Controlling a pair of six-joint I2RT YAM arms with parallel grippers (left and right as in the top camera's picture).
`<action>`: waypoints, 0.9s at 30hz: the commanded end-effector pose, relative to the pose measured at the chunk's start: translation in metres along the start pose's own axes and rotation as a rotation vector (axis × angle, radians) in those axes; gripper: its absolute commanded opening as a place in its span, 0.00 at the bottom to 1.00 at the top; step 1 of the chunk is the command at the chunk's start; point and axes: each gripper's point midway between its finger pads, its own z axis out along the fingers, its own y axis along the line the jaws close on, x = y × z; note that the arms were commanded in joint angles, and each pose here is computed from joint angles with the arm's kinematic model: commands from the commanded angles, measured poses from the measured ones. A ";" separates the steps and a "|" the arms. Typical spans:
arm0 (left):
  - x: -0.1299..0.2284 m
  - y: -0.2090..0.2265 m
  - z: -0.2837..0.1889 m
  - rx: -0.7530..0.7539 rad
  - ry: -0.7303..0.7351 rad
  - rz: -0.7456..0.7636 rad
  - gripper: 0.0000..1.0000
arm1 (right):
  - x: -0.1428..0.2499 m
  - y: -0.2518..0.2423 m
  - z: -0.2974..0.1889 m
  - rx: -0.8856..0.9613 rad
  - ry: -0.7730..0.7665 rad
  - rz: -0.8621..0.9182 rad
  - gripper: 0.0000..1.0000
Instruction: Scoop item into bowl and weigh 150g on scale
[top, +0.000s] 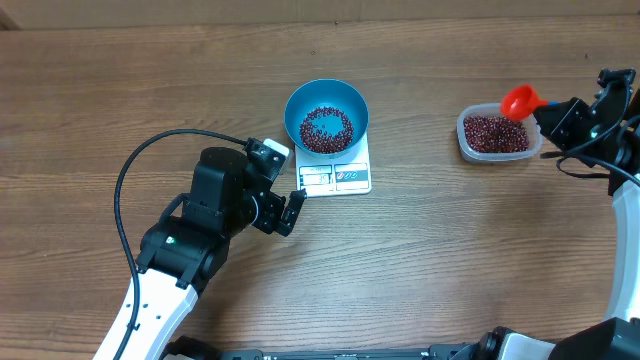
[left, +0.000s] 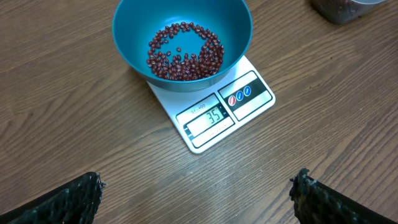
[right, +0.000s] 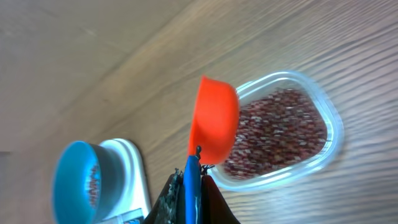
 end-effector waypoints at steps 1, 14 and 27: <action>-0.002 -0.002 -0.004 0.010 -0.016 0.019 1.00 | -0.002 -0.007 -0.006 0.109 -0.017 -0.094 0.04; -0.002 -0.002 -0.004 0.010 -0.016 0.018 1.00 | 0.018 0.000 0.019 0.330 0.041 -0.322 0.04; -0.002 -0.002 -0.004 0.010 -0.016 0.019 1.00 | 0.030 -0.029 0.072 0.441 0.130 -0.343 0.04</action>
